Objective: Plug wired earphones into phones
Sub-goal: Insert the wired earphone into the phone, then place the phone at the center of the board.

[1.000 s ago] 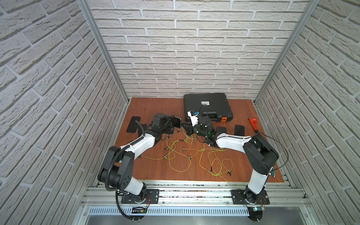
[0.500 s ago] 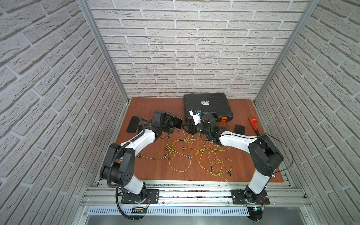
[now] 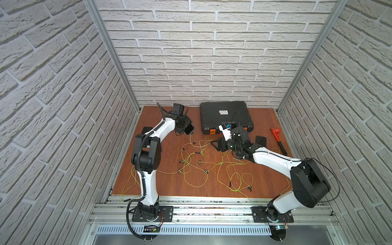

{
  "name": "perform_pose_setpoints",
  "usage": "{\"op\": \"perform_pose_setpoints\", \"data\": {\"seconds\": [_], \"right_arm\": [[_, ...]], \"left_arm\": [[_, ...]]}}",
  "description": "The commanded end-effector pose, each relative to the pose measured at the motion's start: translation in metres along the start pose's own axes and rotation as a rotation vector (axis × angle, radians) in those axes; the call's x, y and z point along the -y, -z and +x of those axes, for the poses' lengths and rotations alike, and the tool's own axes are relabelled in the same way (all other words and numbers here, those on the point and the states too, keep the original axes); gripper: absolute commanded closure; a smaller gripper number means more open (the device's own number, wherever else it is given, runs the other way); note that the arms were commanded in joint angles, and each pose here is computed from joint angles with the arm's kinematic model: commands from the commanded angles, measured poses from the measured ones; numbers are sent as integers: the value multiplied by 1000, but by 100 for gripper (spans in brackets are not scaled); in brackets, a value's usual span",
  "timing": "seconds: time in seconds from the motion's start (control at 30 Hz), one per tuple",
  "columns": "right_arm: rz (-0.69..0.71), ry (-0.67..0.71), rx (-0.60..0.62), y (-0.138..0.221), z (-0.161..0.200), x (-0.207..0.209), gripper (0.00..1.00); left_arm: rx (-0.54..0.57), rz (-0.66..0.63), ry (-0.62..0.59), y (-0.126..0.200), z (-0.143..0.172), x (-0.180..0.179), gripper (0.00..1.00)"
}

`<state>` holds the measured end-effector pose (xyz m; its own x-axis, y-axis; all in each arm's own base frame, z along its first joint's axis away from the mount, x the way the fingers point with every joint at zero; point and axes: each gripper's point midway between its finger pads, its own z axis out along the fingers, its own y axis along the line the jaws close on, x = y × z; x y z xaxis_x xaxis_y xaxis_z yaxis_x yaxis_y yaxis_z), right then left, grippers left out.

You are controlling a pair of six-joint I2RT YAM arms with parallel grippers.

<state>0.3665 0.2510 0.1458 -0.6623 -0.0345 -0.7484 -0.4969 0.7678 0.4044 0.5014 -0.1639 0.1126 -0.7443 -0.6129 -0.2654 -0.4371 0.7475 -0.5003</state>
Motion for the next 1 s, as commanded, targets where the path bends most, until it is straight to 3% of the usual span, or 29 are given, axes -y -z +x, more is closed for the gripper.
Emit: {"op": "perform_pose_setpoints", "data": {"seconds": [0.0,0.53,0.67,0.8,0.97], "right_arm": [[12,25,35,6,-9,0,33],[18,19,15,4,-1,4,33],[19,20,6,3,1,4,33],[20,21,4,3,1,4,33],[24,27,0,5,1,4,33]], "left_arm": [[-58,-95,-125,-7,9,-11,100],[-108,-111,-138,-71,3,11,98],[-118,-95,-156,-80,5,17,71],[-131,-73,-170,-87,8,21,37],[-132,-54,-220,-84,9,24,9]]}}
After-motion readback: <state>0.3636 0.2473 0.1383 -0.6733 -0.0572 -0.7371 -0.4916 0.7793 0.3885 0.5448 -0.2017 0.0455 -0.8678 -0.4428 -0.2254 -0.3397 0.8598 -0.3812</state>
